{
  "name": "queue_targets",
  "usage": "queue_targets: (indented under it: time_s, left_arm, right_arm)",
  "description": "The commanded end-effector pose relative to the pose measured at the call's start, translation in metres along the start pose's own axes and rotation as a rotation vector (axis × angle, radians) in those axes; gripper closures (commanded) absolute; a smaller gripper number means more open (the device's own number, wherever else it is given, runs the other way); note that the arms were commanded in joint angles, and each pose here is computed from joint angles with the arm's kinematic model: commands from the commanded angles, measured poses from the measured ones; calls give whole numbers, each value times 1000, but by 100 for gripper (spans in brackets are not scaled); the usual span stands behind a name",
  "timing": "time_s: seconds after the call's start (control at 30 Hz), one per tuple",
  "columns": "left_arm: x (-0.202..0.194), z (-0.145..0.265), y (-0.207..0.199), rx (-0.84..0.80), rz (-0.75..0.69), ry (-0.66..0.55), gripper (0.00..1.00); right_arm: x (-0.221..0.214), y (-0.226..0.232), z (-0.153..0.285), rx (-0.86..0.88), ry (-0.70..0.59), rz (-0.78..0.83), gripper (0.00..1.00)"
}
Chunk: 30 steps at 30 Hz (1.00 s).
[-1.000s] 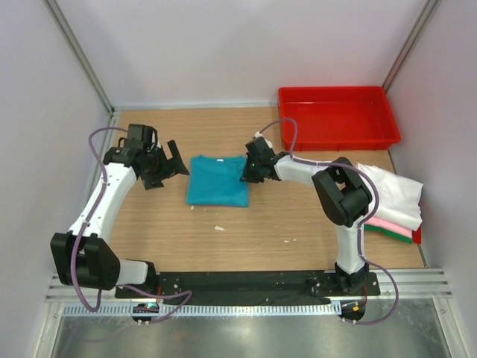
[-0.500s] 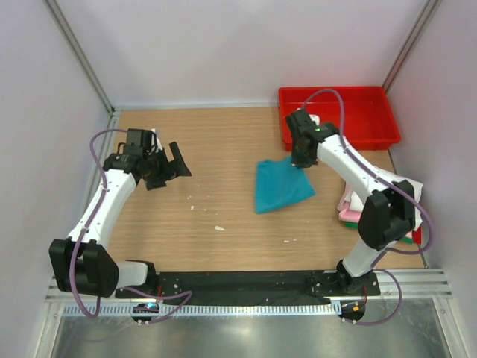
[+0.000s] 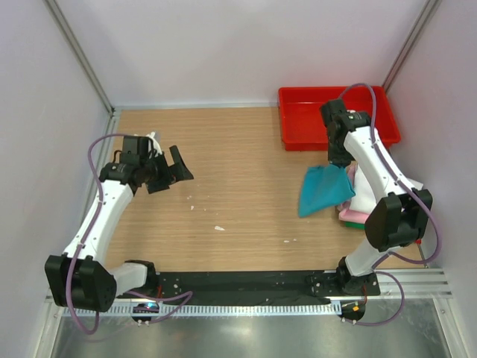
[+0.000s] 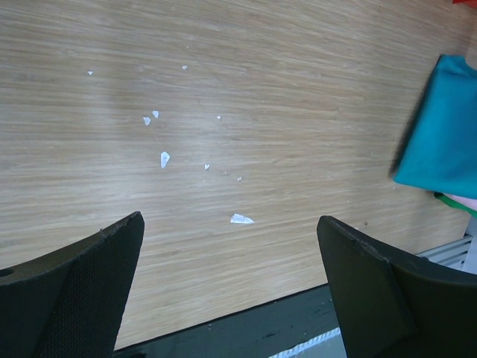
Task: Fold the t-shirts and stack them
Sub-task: Neatly place the folded tshirt to the corner
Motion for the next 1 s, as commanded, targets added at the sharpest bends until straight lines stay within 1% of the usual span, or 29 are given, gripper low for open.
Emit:
queue_targets:
  time_s: [0.0, 0.17, 0.33, 0.4, 0.53, 0.7, 0.77, 0.97]
  left_arm:
    - [0, 4, -6, -58, -10, -23, 0]
    - [-1, 1, -6, -63, -5, -14, 0]
    - [-4, -6, -5, -61, 11, 21, 0]
    - [-5, -7, -5, -67, 22, 36, 0]
    - [-8, -15, -5, -74, 36, 78, 0]
    - [-3, -18, -10, -79, 11, 87, 0]
    - [-2, -19, -10, -69, 4, 86, 0]
    - [-3, -19, -9, -68, 2, 84, 0]
  right_arm:
    - [28, -27, 20, -106, -103, -7, 99]
    - [58, -64, 36, -206, -182, -48, 99]
    - [70, -84, 48, -271, -237, -56, 99]
    - [73, -95, 53, -329, -262, -36, 99]
    - [79, -109, 64, -367, -301, -53, 99]
    - [87, -98, 76, -238, -307, -80, 99]
    - [90, -97, 78, -222, -309, -79, 99]
    - [100, -75, 99, -2, -324, -120, 99]
Point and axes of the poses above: each gripper's point midway between its finger pads, its own z axis back along the fingers, its own y axis along the line the jaws close on, x = y × z, the point moved 4 cm from there along z, back along the fingers, and after that the axes turned 11 degrees about -z, right-handed, at the moved point
